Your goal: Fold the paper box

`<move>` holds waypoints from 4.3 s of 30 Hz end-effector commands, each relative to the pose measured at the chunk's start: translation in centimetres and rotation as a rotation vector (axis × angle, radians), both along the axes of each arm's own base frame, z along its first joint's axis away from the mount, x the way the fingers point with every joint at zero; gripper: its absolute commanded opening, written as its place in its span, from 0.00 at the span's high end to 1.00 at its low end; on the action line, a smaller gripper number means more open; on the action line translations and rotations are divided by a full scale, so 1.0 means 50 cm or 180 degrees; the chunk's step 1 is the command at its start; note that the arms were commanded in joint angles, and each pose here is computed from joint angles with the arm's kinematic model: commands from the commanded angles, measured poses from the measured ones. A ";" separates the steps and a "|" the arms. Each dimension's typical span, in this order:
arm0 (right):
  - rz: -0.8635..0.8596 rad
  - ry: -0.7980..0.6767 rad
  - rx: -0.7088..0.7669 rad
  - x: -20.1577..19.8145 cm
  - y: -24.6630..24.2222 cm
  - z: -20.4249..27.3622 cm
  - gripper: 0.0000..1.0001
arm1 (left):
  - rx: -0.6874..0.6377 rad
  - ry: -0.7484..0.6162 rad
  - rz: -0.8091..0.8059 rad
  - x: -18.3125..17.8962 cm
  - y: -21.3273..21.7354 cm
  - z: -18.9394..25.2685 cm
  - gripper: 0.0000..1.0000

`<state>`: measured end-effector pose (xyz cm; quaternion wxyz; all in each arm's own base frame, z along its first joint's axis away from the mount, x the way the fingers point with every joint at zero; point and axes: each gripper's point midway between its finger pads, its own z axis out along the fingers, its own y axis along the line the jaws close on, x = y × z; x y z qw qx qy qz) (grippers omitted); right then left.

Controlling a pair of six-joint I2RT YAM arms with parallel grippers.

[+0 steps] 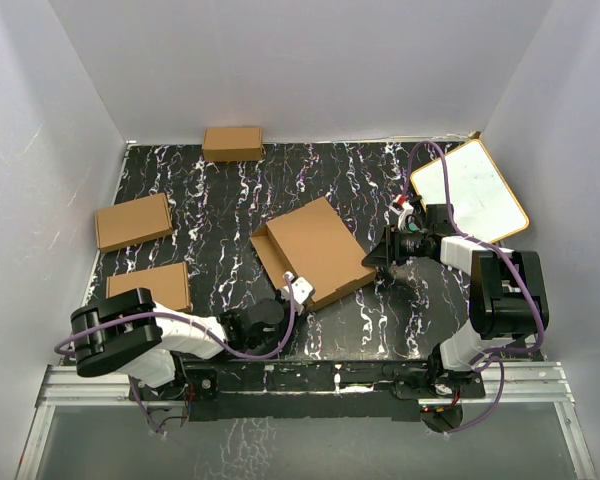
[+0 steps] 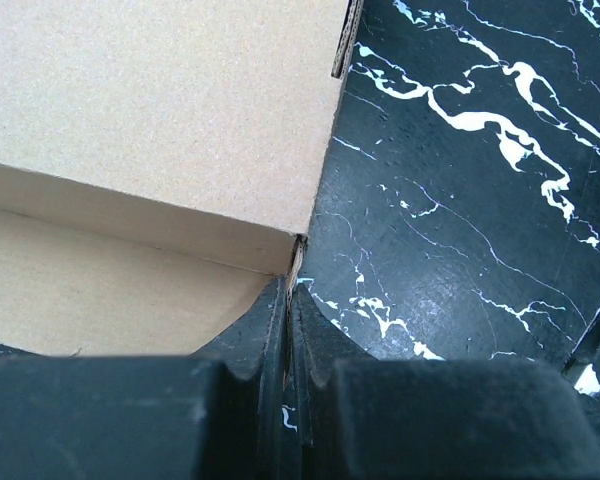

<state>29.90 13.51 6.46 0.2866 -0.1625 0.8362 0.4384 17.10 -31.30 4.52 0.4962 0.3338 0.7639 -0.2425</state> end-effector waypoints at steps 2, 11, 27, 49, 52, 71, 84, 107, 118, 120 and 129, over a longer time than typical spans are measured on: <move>-0.0005 -0.0177 -0.0208 0.026 -0.007 -0.009 0.54 | -0.0033 -0.0056 0.0217 0.023 0.002 0.031 1.00; 0.0042 -0.0185 -0.0221 0.024 -0.001 -0.009 0.54 | 0.0029 -0.0023 0.0238 0.028 -0.009 0.044 1.00; 0.0228 -0.0211 -0.0205 0.010 0.027 -0.006 0.55 | 0.0211 0.0073 0.0307 0.036 -0.019 0.059 1.00; 0.0260 -0.0176 -0.0255 0.010 0.036 -0.014 0.55 | 0.0396 0.0284 0.0234 0.034 -0.039 0.074 1.00; 0.0263 -0.0178 -0.0259 0.010 0.036 -0.014 0.55 | 0.0391 0.0365 0.0231 0.037 -0.035 0.066 1.00; 0.0328 -0.0171 -0.0271 0.006 0.045 -0.017 0.55 | 0.0430 0.0520 0.0175 0.061 -0.062 0.083 1.00; 0.0334 -0.0173 -0.0278 0.007 0.045 -0.018 0.55 | 0.0461 0.0391 -0.0070 0.055 -0.070 0.077 1.00; 0.0195 -0.0182 -0.0492 0.024 0.027 -0.036 0.55 | 0.0418 0.0371 -0.0235 0.015 -0.022 0.053 1.00; 0.0151 -0.0147 -0.0537 0.028 0.023 -0.043 0.55 | 0.0413 0.0372 -0.0313 -0.003 0.002 0.026 1.00; 0.0150 -0.0150 -0.0537 0.028 0.023 -0.042 0.55 | 0.0377 0.0370 -0.0328 -0.006 0.001 0.025 1.00; 0.0162 -0.0147 -0.0529 0.028 0.024 -0.042 0.55 | 0.0431 0.0390 -0.0231 0.004 0.001 0.021 1.00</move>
